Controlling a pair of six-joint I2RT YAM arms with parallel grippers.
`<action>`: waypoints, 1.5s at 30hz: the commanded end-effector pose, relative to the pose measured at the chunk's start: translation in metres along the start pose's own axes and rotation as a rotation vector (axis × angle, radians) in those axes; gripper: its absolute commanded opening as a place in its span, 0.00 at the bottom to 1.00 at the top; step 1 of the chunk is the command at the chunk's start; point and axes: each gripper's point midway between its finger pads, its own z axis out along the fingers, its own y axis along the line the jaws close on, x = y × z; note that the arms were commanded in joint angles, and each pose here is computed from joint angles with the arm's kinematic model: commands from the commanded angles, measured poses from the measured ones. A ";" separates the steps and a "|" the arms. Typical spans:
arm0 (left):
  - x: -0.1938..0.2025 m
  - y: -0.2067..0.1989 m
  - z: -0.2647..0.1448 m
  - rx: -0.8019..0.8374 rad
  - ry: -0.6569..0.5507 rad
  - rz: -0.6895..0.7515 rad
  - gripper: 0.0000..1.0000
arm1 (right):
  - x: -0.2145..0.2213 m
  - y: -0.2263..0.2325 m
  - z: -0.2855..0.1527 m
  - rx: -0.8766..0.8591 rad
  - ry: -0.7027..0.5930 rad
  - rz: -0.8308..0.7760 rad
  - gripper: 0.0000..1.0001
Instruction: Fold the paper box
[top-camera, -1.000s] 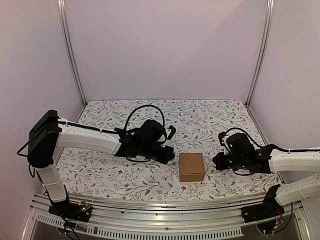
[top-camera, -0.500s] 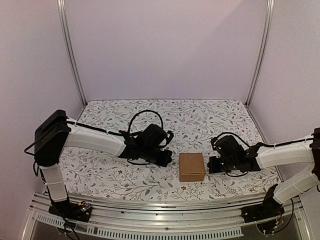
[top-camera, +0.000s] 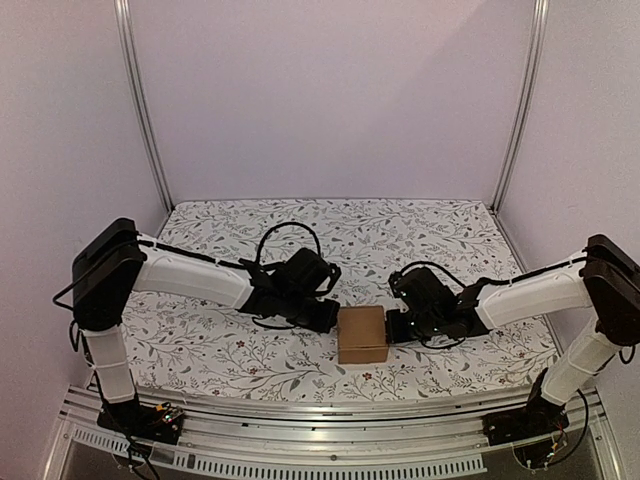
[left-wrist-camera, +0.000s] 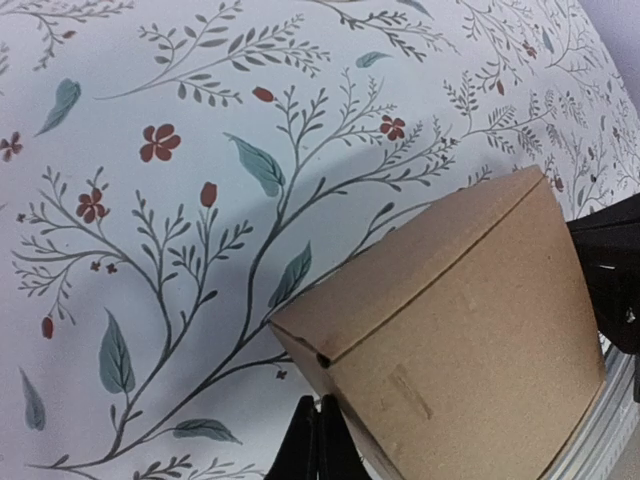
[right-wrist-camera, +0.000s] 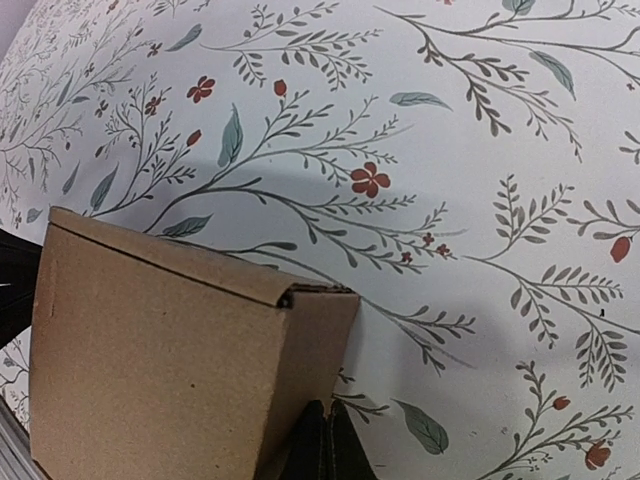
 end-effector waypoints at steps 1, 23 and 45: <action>-0.004 0.010 -0.011 -0.012 -0.009 -0.034 0.00 | -0.014 0.035 0.009 -0.086 -0.022 0.003 0.00; -0.023 0.081 -0.023 -0.131 -0.050 -0.086 0.00 | -0.044 0.028 0.043 0.019 -0.029 -0.036 0.04; -0.078 0.096 -0.186 -0.354 -0.267 0.015 1.00 | -0.113 -0.069 -0.116 0.398 -0.230 -0.154 0.99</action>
